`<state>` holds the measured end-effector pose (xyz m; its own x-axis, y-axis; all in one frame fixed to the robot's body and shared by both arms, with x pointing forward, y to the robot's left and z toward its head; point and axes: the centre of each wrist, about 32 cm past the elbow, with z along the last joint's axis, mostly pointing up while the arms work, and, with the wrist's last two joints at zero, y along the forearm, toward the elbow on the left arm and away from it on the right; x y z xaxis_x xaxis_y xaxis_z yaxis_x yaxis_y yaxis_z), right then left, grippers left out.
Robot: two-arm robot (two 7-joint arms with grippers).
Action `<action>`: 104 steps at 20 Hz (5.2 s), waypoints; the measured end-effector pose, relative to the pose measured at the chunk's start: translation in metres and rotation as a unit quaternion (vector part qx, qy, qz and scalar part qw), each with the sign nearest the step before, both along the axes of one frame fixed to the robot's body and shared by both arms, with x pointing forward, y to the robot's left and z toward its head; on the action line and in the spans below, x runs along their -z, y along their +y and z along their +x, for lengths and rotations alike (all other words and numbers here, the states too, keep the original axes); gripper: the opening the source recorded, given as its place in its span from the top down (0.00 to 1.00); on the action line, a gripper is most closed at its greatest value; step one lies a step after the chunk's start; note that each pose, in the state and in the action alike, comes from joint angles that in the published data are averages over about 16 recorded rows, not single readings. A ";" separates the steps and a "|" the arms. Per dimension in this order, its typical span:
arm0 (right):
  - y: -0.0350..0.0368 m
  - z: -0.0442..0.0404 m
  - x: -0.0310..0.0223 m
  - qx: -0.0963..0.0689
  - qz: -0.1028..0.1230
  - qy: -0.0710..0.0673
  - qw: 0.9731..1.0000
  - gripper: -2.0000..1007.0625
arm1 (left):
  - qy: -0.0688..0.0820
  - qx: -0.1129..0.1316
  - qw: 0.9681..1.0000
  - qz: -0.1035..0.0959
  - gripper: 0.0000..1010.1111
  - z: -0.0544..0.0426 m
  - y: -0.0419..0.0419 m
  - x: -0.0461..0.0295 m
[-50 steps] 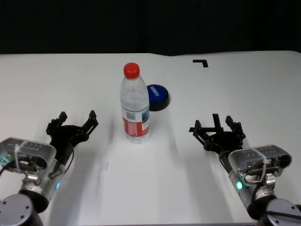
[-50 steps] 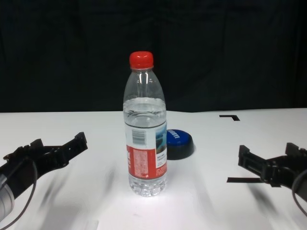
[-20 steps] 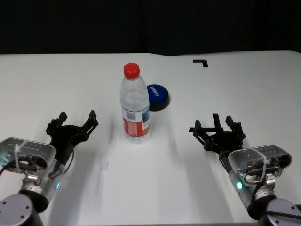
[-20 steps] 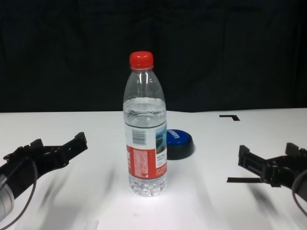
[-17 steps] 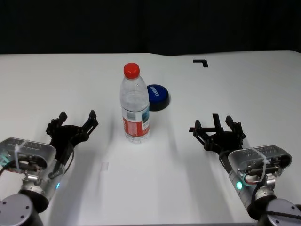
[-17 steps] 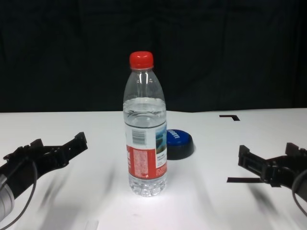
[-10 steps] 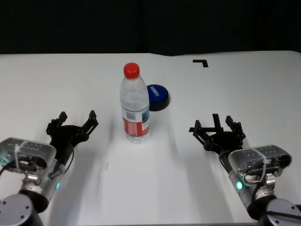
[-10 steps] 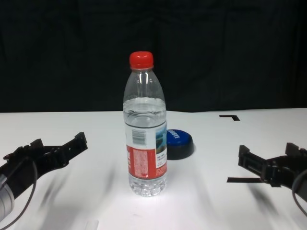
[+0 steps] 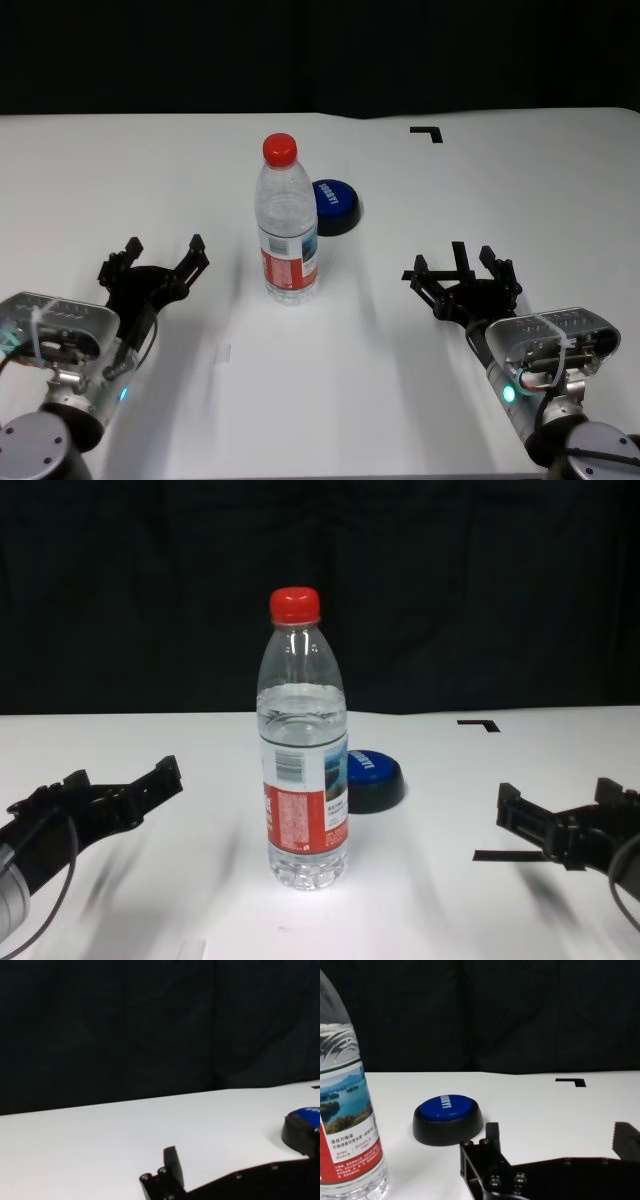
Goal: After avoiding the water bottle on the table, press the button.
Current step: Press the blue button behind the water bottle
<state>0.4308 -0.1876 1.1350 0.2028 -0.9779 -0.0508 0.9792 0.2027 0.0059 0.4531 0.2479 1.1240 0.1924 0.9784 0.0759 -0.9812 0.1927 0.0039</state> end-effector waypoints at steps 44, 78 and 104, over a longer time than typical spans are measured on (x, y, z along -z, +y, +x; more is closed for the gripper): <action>0.0000 0.0000 0.0000 0.000 0.000 0.000 1.000 0.00 | -0.084 0.050 0.994 0.040 0.01 -0.0463 0.0077 -0.0093; 0.0000 0.0000 0.0000 0.000 0.000 0.000 1.000 0.00 | -0.075 0.148 0.984 0.060 0.01 -0.0233 -0.0017 -0.0007; 0.0000 0.0000 0.0000 0.000 0.000 0.000 1.000 0.00 | -0.076 0.165 0.981 0.062 0.01 0.0014 -0.0029 0.0004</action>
